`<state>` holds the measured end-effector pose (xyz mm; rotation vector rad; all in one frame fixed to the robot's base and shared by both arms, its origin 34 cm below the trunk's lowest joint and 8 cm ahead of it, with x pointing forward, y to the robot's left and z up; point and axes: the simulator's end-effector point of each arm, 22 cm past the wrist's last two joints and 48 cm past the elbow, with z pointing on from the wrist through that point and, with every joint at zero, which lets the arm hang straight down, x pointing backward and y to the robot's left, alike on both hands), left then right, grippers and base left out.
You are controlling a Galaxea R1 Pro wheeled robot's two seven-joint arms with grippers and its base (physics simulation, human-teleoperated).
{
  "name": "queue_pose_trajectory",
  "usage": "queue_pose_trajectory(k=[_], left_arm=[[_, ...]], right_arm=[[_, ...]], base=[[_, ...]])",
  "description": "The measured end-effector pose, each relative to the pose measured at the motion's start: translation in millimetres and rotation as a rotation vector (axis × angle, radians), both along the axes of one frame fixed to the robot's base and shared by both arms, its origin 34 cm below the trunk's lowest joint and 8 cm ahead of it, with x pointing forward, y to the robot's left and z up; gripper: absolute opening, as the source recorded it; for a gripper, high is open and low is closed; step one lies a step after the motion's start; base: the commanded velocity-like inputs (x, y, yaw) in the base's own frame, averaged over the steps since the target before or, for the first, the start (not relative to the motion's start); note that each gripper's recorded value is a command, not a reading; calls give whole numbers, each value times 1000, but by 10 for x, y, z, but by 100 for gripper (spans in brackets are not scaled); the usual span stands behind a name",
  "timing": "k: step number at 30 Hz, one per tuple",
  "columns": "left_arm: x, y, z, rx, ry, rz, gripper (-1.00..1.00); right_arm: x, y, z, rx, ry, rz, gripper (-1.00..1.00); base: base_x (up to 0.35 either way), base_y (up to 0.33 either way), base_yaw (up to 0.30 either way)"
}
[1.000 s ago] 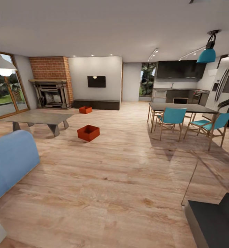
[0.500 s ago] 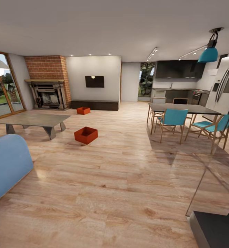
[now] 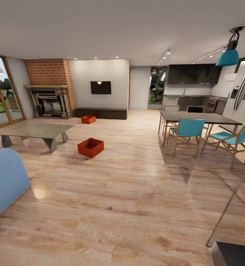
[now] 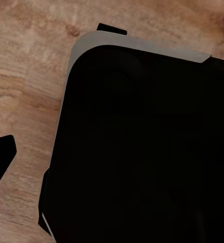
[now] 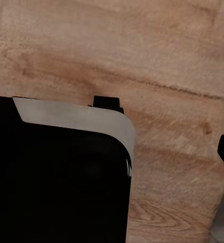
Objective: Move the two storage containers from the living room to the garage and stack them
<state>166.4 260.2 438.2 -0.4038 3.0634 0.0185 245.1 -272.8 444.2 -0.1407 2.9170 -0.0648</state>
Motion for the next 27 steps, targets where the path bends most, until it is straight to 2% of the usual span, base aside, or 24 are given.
queue_pose_trajectory(k=[27], left_arm=[[2,-4,0,0,-1,1,100]], right_arm=[[13,88,1,12,-6,-9,100]], base=[[321,0,0]])
